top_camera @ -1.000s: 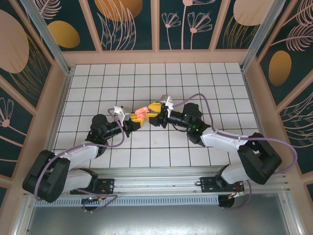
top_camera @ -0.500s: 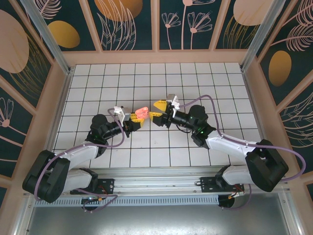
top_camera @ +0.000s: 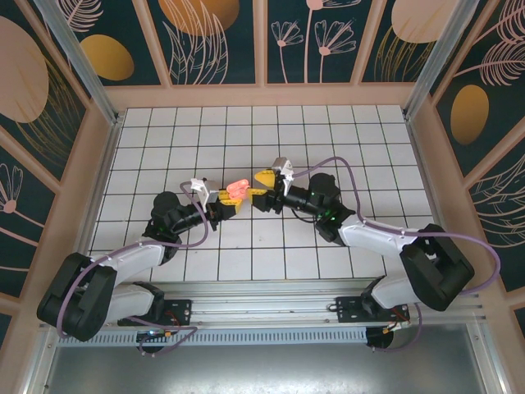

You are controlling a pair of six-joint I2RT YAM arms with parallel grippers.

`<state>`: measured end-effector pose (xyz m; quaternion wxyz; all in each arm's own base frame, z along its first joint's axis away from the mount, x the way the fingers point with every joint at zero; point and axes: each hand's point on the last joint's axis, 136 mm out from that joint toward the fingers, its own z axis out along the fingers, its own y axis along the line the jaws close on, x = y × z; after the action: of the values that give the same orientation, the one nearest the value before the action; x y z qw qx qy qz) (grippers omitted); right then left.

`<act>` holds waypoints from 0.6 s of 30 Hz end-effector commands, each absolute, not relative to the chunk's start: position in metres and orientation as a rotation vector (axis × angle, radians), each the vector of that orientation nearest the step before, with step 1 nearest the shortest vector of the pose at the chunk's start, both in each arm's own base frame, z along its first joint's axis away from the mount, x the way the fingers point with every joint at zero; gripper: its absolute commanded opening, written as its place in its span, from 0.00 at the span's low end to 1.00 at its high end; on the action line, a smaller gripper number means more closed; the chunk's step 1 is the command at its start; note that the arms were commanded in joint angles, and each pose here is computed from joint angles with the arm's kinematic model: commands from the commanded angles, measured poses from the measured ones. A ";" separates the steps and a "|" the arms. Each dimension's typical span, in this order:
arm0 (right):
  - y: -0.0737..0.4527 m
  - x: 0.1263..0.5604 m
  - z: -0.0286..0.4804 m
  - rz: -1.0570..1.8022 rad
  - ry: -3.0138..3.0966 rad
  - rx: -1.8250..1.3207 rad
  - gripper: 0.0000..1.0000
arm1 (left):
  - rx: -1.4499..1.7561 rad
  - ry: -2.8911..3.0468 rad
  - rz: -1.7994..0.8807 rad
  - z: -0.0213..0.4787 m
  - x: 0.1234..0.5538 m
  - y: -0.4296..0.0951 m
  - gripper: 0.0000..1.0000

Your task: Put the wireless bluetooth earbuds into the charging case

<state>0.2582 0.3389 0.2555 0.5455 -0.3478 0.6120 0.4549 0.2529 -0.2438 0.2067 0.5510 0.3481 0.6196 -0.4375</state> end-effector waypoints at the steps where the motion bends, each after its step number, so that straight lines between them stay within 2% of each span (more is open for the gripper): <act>1: 0.342 0.265 0.268 1.083 1.421 -0.810 0.57 | 0.863 1.373 -1.033 0.228 0.248 -0.247 0.14; 18: 0.350 0.273 0.261 1.098 1.449 -0.803 0.57 | 0.880 1.364 -1.035 0.230 0.244 -0.247 0.14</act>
<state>0.2656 0.3480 0.2466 0.5317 -0.3477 0.6210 0.4590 0.2498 -0.2436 0.2120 0.5547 0.3526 0.6121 -0.4396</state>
